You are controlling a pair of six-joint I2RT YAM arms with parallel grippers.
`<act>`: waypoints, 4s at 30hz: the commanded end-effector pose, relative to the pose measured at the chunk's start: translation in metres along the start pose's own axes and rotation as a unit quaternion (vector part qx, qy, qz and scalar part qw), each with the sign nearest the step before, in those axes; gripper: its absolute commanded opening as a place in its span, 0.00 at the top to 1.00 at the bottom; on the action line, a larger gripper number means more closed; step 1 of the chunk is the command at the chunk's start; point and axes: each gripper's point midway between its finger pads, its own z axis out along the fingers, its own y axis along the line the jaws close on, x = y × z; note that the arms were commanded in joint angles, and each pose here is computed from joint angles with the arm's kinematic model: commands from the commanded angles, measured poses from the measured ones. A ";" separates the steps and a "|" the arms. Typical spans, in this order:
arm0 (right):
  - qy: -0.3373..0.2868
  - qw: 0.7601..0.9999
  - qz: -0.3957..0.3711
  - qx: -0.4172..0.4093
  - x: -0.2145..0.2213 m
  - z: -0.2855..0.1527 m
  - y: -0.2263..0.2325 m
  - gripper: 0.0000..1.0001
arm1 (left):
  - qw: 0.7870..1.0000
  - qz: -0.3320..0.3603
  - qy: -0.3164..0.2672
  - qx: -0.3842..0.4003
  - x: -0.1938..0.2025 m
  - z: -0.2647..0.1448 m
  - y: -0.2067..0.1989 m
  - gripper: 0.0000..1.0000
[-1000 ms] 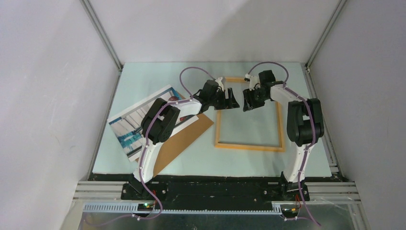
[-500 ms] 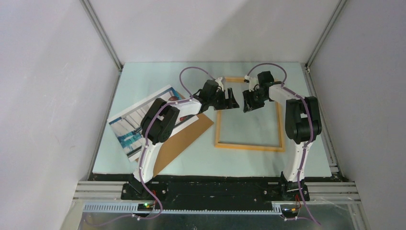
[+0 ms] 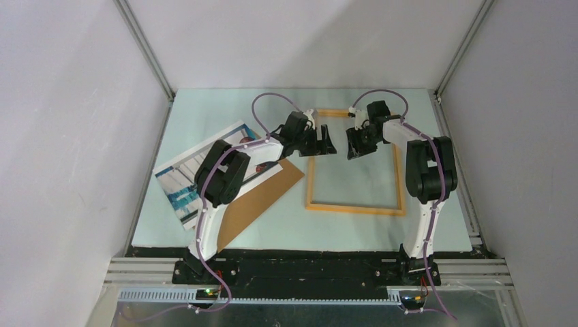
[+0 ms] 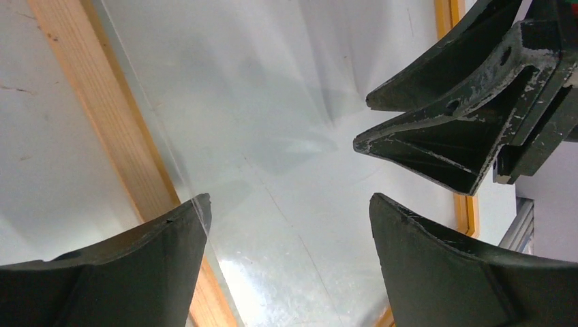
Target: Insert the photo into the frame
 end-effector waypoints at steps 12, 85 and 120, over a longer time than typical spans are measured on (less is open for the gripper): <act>-0.004 1.000 0.000 0.013 -0.007 -0.003 -0.010 0.51 | 0.997 0.052 -0.036 -0.045 -0.033 -0.057 0.011 0.05; -0.033 0.977 0.189 0.095 0.076 -0.094 -0.130 0.43 | 0.996 0.075 0.054 0.017 0.054 -0.051 -0.015 0.09; -0.064 0.971 0.211 0.092 0.086 -0.127 -0.116 0.34 | 0.984 0.175 -0.041 0.021 0.019 -0.096 -0.060 0.03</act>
